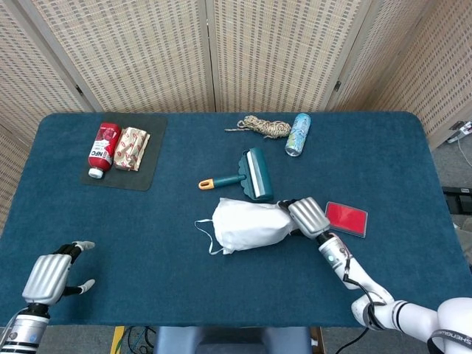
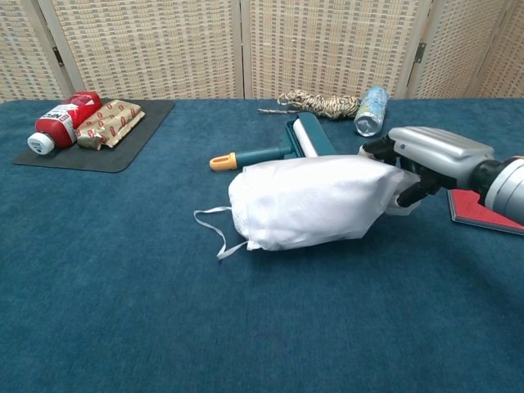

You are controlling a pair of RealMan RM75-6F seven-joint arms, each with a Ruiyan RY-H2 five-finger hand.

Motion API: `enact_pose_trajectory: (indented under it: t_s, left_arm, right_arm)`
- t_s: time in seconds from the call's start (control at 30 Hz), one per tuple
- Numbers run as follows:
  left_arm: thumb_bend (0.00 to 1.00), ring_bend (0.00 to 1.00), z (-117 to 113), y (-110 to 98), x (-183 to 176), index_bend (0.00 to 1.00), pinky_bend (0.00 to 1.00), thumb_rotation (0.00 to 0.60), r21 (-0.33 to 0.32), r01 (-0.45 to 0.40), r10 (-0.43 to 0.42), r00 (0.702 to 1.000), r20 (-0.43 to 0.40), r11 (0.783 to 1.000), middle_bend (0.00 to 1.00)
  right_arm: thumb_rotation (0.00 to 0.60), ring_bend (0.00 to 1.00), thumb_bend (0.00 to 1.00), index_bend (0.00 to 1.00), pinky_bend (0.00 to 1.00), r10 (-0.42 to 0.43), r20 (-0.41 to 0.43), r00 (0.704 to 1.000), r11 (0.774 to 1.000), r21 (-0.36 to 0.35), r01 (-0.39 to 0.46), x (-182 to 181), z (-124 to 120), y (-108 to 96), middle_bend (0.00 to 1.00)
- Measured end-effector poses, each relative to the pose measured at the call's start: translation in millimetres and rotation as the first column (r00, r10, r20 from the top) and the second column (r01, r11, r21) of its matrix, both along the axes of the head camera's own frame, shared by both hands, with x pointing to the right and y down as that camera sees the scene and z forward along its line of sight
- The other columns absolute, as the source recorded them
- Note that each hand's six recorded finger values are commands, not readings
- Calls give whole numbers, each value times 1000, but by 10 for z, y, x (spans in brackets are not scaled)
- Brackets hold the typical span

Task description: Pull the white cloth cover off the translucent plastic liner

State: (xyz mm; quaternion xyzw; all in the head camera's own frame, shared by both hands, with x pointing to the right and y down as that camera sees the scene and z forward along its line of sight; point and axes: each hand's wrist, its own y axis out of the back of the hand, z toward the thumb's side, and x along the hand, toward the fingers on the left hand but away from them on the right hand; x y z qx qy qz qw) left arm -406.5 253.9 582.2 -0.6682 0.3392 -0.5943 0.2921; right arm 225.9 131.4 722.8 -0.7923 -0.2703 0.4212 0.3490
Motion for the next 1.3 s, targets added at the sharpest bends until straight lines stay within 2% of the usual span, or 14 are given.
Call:
enact_pose_trajectory:
  t_s: [0.37, 0.57, 0.83, 1.03, 1.2, 1.3]
  left_arm:
    - [53, 337, -13, -133, 161, 279, 561, 600, 21, -20, 21, 999, -36, 1000, 324]
    - [53, 404, -13, -269, 328, 280, 606, 600, 26, -19, 22, 995, -94, 999, 392]
    - [54, 558, -8, -571, 604, 284, 756, 600, 38, 2, 5, 978, -207, 999, 608]
    - [54, 666, -14, -821, 858, 304, 839, 600, 55, 15, 2, 956, -294, 998, 725]
    - [54, 756, -23, -912, 1000, 345, 907, 600, 58, 21, 0, 940, -340, 998, 834]
    - [54, 796, -34, -996, 1124, 364, 934, 600, 57, 43, -17, 919, -395, 997, 892]
  right_arm:
    - [600, 546, 716, 587, 660, 46, 148, 988, 995, 77, -58, 89, -170, -48, 620]
    - [600, 546, 719, 588, 660, 64, 217, 974, 990, 108, -89, 103, -250, -66, 620]
    - [600, 546, 736, 588, 660, 57, 301, 952, 979, 168, -112, 78, -382, -71, 620]
    - [600, 546, 738, 587, 660, 48, 347, 937, 971, 202, -125, 59, -467, -79, 620]
    - [600, 546, 739, 587, 660, 49, 373, 927, 966, 217, -139, 61, -514, -87, 620]
    - [600, 546, 739, 587, 660, 54, 395, 917, 962, 225, -153, 67, -542, -90, 620]
